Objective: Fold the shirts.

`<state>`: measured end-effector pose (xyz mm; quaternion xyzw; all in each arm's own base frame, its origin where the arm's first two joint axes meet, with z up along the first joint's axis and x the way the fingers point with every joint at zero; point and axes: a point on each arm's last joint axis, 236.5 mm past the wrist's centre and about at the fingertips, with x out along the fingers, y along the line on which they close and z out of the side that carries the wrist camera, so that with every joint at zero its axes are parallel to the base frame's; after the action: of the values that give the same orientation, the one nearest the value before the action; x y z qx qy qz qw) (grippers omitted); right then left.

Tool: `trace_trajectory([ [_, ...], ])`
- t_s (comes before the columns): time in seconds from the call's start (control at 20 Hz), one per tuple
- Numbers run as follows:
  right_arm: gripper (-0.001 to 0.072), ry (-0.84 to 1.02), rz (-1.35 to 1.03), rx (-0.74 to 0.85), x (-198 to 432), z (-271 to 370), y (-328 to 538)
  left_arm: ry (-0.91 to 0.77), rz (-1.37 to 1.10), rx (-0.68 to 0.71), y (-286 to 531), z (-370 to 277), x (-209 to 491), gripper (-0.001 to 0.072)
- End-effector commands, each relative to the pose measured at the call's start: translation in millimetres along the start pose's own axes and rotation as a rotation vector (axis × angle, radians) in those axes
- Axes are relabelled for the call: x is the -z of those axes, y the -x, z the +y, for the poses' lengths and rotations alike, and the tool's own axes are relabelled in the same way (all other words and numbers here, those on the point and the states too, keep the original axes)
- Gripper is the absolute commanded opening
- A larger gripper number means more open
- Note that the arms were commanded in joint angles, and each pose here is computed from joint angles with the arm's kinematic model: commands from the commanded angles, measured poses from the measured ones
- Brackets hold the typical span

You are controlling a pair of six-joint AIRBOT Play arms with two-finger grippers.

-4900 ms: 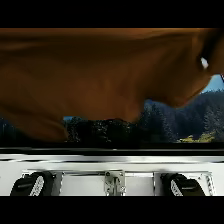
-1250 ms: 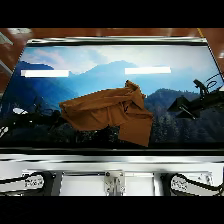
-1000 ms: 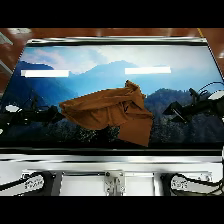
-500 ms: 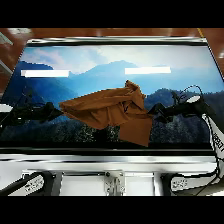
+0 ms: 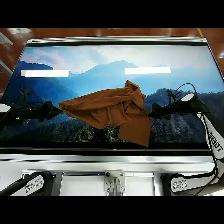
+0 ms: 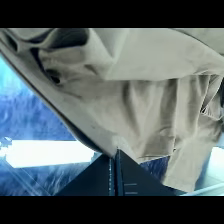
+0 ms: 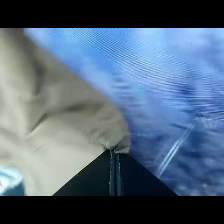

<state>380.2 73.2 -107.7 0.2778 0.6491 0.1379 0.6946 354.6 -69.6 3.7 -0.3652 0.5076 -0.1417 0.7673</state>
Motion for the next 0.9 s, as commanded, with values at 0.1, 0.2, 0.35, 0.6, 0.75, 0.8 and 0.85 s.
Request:
trace_trajectory([
  [0.1,0.0051,0.363,-0.269,-0.118,-50.7,109.3,109.4,-0.262,-0.234,0.023,61.2,-66.7,-59.1,0.0032],
  [0.2,0.0051,0.551,-0.532,-0.166,-63.6,186.9,207.2,-0.503,-0.439,0.054,136.1,-145.7,-87.6,0.0033],
  [0.35,0.0052,0.799,-1.055,-0.137,-27.4,292.7,392.1,-0.873,-0.865,0.059,290.5,-280.0,-87.8,0.0034],
  [0.6,0.0052,0.904,-1.755,0.035,142.6,350.0,609.3,-1.035,-1.393,0.059,486.7,-394.7,9.5,0.0034],
  [0.75,0.0052,0.881,-1.862,0.195,219.5,331.9,639.8,-1.031,-1.454,-0.043,519.5,-391.0,52.8,0.0034],
  [0.8,0.0052,0.857,-1.869,0.262,234.1,319.5,642.4,-0.990,-1.459,-0.096,524.8,-379.4,55.7,0.0034],
  [0.85,0.0052,0.827,-1.867,0.308,244.2,308.4,643.2,-0.944,-1.455,-0.146,527.5,-366.3,56.3,0.0034],
])
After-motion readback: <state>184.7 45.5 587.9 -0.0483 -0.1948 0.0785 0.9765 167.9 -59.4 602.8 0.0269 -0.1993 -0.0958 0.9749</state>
